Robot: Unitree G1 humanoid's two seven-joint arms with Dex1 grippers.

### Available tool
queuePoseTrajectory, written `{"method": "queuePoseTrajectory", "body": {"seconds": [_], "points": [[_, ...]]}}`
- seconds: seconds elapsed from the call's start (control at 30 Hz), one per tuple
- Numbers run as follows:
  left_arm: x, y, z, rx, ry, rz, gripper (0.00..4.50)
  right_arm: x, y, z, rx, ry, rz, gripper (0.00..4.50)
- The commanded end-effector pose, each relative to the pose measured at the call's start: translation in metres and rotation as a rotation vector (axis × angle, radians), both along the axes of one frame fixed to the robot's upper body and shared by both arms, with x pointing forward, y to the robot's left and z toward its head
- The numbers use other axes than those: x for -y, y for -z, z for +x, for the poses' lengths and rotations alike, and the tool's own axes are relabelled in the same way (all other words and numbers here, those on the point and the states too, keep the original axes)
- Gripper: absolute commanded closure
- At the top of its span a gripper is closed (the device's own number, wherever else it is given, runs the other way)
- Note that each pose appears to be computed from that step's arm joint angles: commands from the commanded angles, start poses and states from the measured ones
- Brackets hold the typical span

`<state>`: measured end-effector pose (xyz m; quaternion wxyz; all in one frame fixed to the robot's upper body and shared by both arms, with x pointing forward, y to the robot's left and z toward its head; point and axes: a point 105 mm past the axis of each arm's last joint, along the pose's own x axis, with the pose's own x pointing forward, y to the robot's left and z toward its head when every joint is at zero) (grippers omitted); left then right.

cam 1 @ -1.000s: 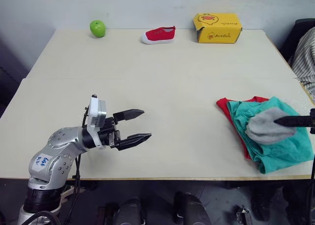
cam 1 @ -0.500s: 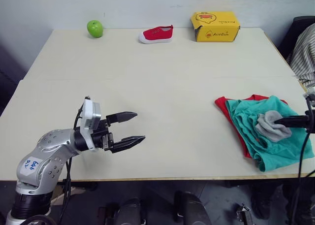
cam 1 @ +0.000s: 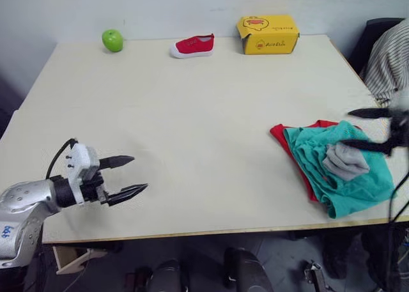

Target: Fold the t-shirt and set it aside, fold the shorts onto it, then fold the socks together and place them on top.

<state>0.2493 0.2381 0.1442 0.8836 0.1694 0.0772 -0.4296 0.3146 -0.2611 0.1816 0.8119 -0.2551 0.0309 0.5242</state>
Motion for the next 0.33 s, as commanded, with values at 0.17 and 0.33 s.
{"method": "queuePoseTrajectory", "body": {"seconds": [0.17,0.33], "points": [[-0.017,0.008,-0.007,0.093,-0.032,0.112,0.0,-0.058,0.028,-0.033,0.197,-0.196,0.059,0.07],[-0.015,0.011,-0.01,0.123,-0.029,0.12,0.0,-0.056,0.04,-0.035,0.251,-0.16,0.081,0.07]]}}
